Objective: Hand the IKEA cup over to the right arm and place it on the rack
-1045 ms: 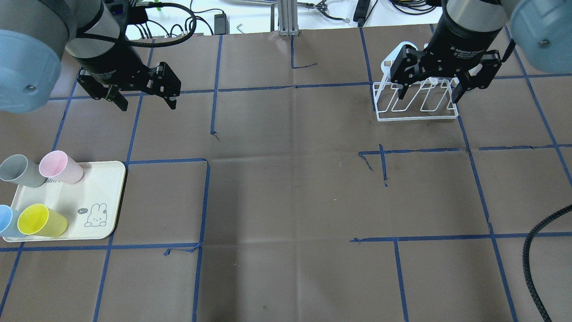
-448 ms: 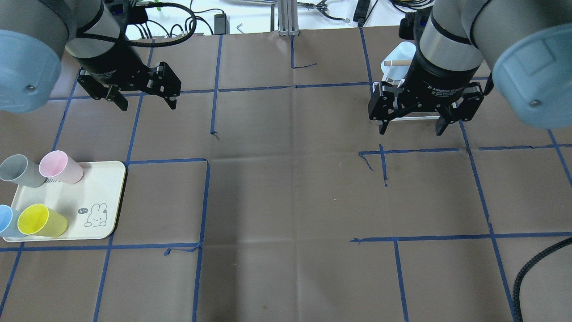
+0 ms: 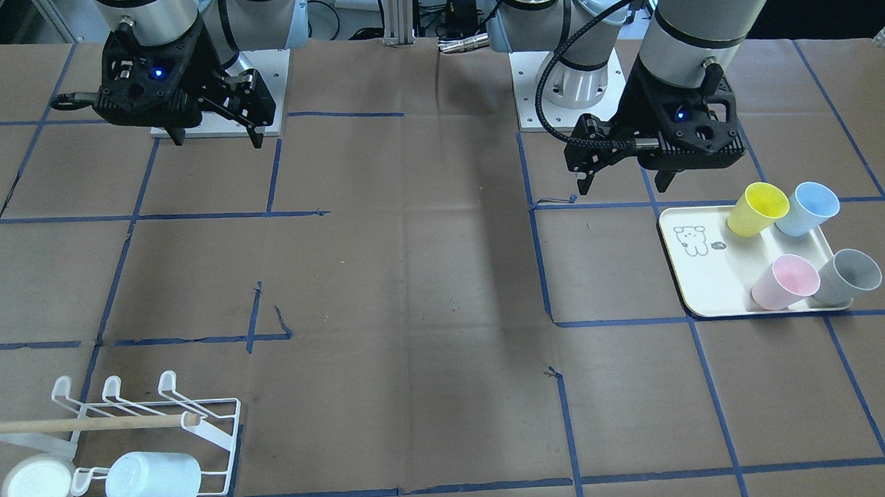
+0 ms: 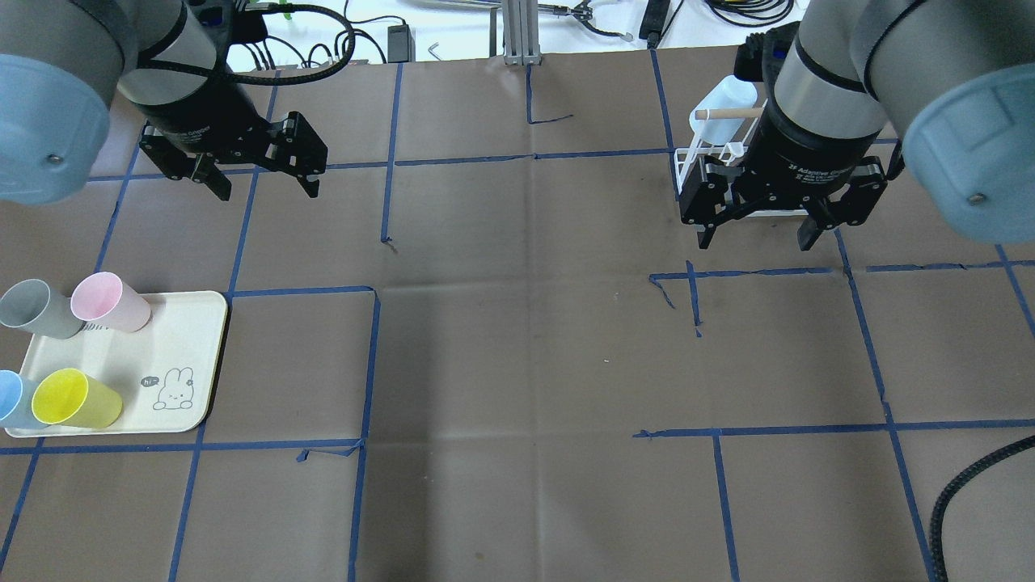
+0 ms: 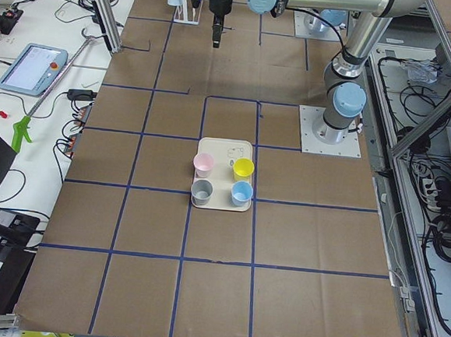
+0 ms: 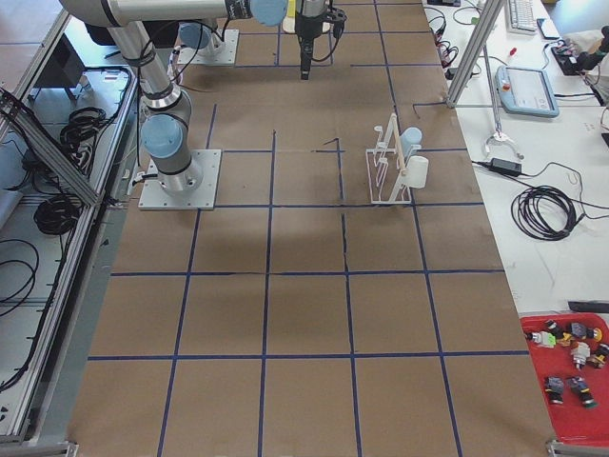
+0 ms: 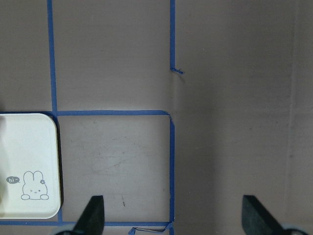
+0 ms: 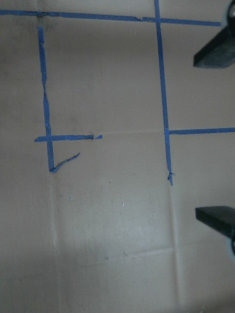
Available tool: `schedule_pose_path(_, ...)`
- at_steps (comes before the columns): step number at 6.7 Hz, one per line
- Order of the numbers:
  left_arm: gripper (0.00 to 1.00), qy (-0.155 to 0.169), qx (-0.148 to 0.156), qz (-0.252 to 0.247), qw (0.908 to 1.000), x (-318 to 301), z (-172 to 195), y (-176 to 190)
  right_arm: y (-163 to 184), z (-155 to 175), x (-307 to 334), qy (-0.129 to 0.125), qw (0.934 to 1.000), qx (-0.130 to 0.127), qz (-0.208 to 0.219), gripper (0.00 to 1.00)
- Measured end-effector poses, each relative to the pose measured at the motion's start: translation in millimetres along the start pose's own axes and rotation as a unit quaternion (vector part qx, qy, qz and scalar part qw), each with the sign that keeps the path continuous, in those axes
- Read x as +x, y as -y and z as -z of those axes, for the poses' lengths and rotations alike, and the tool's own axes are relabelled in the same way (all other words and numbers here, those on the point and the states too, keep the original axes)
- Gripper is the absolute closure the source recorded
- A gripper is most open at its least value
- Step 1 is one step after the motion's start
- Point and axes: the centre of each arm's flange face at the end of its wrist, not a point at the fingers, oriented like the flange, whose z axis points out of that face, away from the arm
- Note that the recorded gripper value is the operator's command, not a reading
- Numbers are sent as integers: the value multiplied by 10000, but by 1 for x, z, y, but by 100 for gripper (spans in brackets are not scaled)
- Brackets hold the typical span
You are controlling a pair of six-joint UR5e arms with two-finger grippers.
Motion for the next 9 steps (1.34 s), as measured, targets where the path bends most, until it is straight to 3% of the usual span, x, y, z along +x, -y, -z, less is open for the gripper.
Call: schedule_pose_path(9,0,0,-10,5,10000,0,-1,-1,2,-2,2,21,10000,-36,-1,0)
